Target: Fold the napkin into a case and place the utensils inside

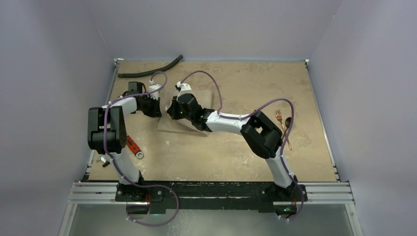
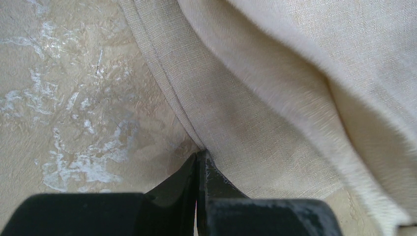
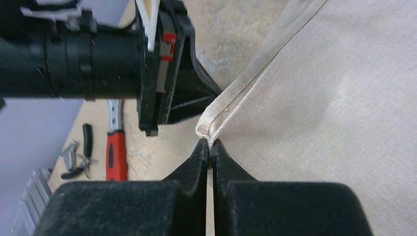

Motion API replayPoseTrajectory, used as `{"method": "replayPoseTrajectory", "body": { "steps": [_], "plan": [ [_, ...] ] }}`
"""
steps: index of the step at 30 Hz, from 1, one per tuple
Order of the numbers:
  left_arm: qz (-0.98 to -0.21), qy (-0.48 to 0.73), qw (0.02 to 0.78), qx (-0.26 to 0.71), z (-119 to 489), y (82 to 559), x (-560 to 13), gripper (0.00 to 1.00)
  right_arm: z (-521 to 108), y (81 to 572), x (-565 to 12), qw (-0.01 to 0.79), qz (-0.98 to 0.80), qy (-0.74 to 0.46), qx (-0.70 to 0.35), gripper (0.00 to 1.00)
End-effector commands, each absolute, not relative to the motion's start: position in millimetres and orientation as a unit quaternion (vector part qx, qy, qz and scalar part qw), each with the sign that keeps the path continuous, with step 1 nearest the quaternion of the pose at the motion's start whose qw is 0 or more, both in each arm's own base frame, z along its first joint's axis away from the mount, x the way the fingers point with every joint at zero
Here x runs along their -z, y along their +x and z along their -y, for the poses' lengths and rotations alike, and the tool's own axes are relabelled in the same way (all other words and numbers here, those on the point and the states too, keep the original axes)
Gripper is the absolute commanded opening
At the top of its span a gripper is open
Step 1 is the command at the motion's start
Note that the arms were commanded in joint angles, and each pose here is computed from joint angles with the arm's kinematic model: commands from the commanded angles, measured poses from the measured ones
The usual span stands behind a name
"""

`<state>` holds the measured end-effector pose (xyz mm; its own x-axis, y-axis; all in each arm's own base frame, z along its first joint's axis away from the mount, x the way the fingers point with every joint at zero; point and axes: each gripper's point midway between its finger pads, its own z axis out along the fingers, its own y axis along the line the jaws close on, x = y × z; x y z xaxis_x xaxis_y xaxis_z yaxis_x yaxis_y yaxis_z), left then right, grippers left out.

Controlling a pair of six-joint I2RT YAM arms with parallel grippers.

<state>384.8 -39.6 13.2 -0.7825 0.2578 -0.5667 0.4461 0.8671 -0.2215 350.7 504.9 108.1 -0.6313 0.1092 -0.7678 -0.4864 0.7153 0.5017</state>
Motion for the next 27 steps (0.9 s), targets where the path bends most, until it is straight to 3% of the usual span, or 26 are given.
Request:
{"method": "replayPoseTrajectory", "body": {
  "steps": [1, 8, 16, 19, 22, 24, 27],
  "plan": [
    [-0.959, 0.179, 0.161, 0.152, 24, 336, 38, 0.00, -499, 368, -168, 0.457, -0.794, -0.043, -0.399, 0.00],
    [-0.959, 0.179, 0.160, 0.152, 24, 336, 38, 0.00, -536, 340, -129, 0.402, -0.802, -0.141, -0.418, 0.00],
    [-0.959, 0.180, 0.163, 0.147, 22, 339, 35, 0.00, -521, 311, -65, 0.319, -0.851, -0.192, -0.371, 0.01],
    [-0.959, 0.181, 0.168, 0.142, 19, 344, 29, 0.00, -515, 312, -83, 0.327, -0.846, -0.200, -0.370, 0.47],
    [-0.958, 0.179, 0.174, 0.139, 12, 351, 18, 0.00, -514, 316, -125, 0.331, -0.830, -0.200, -0.403, 0.79],
    [-0.958, 0.181, 0.177, 0.137, 7, 357, 7, 0.00, -513, 320, -160, 0.342, -0.814, -0.199, -0.426, 0.86],
    [-0.957, 0.187, 0.180, 0.130, -2, 364, -13, 0.00, -500, 341, -210, 0.366, -0.795, -0.188, -0.446, 0.85]
  ]
}}
